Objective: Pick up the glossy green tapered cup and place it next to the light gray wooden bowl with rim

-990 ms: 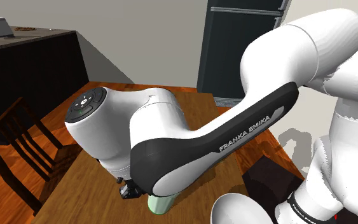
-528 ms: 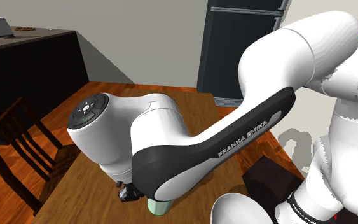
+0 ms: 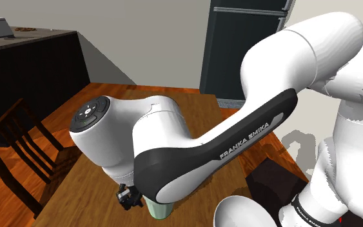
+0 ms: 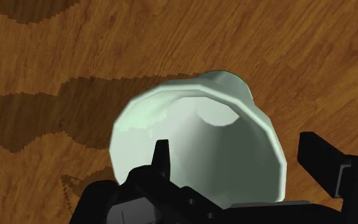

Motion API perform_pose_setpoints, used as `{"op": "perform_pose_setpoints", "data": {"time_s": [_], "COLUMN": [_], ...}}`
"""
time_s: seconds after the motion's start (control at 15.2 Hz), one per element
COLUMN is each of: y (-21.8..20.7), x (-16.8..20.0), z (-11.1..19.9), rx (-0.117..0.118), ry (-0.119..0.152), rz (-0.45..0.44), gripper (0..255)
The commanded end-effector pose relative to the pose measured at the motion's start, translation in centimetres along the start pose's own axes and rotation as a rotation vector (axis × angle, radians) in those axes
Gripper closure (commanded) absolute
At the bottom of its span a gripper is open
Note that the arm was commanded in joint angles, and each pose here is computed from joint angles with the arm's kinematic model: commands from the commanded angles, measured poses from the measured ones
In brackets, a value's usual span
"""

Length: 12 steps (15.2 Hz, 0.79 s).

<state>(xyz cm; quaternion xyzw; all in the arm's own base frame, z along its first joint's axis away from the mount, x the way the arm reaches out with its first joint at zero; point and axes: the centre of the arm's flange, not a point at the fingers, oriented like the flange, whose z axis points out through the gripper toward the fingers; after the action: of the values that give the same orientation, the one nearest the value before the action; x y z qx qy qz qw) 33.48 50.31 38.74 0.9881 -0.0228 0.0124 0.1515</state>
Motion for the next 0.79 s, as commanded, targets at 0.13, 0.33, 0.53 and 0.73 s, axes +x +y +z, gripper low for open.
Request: {"op": "perform_pose_setpoints", "data": {"time_s": [0.13, 0.33, 0.53, 0.73], "y": [-0.1, -0.1, -0.1, -0.1], "x": [0.0, 0.0, 0.0, 0.0], "z": [-2.3, -4.7, -4.7, -4.7], "rx": [-0.001, -0.001, -0.001, -0.001], "ry": [0.0, 0.0, 0.0, 0.0], "rz": [0.0, 0.0, 0.0, 0.0], "gripper": [0, 0, 0, 0]}}
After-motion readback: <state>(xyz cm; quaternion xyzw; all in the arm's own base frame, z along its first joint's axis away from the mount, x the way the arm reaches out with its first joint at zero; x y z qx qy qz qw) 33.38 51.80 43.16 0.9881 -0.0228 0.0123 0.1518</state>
